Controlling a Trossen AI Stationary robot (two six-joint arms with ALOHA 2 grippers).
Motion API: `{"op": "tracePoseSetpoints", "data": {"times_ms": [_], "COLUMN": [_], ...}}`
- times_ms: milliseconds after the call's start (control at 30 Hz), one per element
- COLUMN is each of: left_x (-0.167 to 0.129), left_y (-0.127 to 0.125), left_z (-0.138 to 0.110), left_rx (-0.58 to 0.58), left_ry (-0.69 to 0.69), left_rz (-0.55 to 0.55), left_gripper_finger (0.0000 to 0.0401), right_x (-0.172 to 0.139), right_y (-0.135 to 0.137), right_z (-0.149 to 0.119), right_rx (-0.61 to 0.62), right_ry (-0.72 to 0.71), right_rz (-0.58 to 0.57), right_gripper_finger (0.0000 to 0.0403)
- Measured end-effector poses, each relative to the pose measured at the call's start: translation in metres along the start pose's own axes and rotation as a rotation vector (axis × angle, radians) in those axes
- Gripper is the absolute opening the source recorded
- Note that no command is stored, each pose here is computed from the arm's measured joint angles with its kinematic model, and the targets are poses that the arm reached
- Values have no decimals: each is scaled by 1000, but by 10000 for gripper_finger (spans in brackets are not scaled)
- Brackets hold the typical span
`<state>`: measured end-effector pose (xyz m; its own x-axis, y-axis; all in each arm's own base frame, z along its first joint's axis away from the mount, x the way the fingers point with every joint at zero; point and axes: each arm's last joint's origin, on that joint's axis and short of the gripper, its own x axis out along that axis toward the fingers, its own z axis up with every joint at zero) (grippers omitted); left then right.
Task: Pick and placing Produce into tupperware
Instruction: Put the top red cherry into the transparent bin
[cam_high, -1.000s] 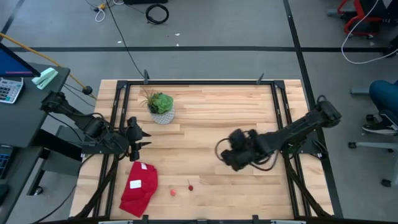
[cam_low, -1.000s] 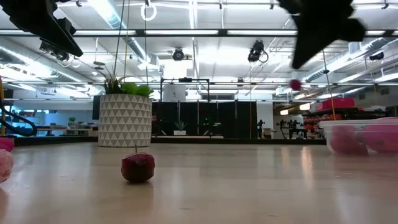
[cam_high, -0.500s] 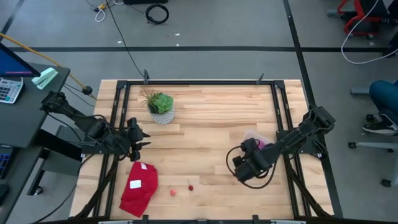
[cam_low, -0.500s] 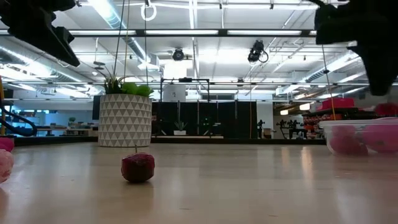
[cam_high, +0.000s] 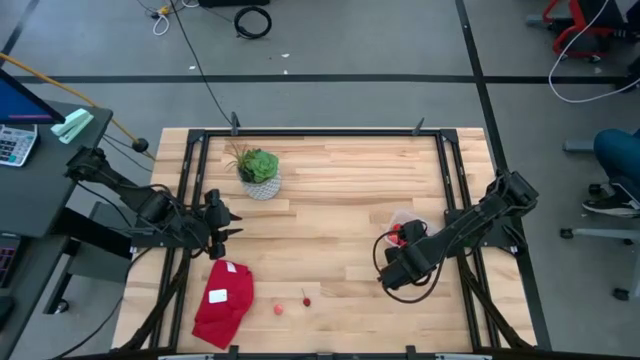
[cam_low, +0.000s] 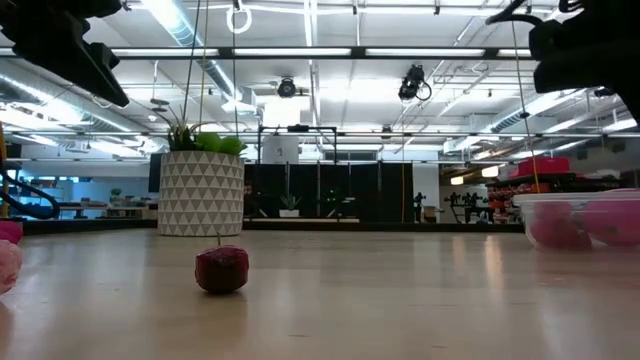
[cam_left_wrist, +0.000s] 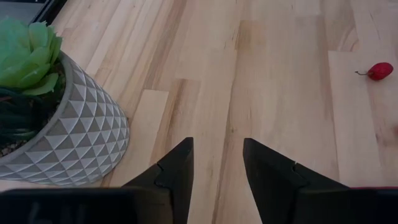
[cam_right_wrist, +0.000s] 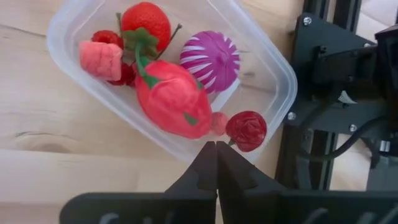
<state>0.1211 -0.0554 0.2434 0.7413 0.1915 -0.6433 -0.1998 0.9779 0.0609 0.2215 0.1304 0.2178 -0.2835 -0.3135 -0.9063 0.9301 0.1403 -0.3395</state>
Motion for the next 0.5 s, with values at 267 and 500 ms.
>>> {"op": "tracePoseSetpoints", "data": {"times_ms": [267,500], "left_x": [0,0], "left_y": [0,0], "left_z": [0,0], "left_rx": [1,1], "left_ry": [0,0], "left_rz": [0,0], "left_gripper_finger": [137,146], "right_x": [14,23], "right_y": [3,8], "right_z": [-3,-6], "right_rx": [-37,-83], "right_ry": [8,25], "right_rz": [18,69], "right_gripper_finger": [9,41]}}
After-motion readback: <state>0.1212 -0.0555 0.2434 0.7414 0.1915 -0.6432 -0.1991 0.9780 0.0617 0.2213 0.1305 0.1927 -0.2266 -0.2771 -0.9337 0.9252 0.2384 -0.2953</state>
